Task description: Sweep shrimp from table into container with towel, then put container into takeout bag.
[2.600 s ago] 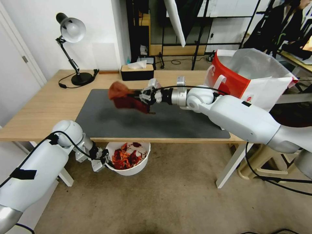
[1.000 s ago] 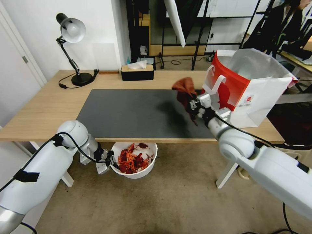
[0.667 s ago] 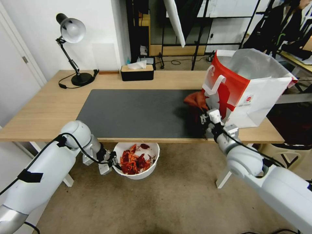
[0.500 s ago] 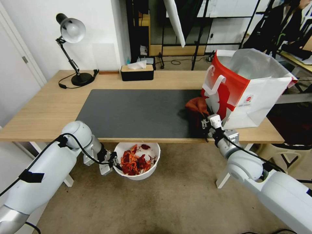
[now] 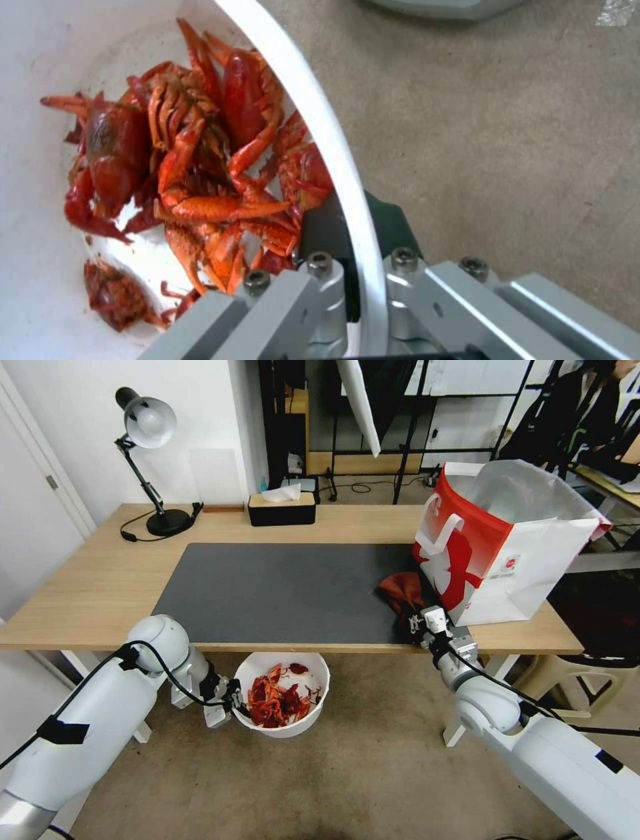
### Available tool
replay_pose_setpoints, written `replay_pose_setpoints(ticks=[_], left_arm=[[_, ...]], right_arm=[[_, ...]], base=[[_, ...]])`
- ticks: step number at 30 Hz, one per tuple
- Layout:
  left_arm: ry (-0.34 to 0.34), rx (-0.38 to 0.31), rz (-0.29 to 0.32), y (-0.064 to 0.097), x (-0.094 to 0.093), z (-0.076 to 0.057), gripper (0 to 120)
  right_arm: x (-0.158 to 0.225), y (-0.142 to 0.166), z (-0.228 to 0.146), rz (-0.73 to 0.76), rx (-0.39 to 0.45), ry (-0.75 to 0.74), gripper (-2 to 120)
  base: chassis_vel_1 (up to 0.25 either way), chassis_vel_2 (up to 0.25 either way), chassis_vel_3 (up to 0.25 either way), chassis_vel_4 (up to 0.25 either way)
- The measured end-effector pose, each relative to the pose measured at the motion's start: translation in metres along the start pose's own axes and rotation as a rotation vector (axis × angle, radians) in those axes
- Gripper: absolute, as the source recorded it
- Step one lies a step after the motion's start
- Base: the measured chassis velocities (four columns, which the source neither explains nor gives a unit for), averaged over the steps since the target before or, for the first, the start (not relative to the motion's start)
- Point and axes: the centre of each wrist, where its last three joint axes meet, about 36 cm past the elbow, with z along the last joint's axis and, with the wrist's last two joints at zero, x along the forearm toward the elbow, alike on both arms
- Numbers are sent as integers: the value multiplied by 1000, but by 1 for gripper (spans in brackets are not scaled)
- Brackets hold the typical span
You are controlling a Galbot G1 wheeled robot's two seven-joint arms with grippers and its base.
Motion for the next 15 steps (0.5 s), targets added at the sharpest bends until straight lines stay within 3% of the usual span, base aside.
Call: replay_pose_setpoints(ticks=[4,7,9,11,15], left_arm=[[-2,2,0,-1,-1,0,0],[-4,3,-1,-2,-2,-2,0],[-5,3,-2,-2,-2,-2,0],[-9,4,-4,-2,-4,-2,0],[-12,5,-5,-3,-6,-3,0]], right_arm=[[0,2,-1,14,-4,-10,27],[1,3,-8,25,-8,-33,44],[1,3,-11,27,-8,-40,45],[4,2,-17,31,-13,-55,57],[8,2,-24,34,-19,-68,69]], base=[[0,0,0,0],[0,0,0,0],[0,0,0,0],[0,0,0,0],[0,0,0,0]])
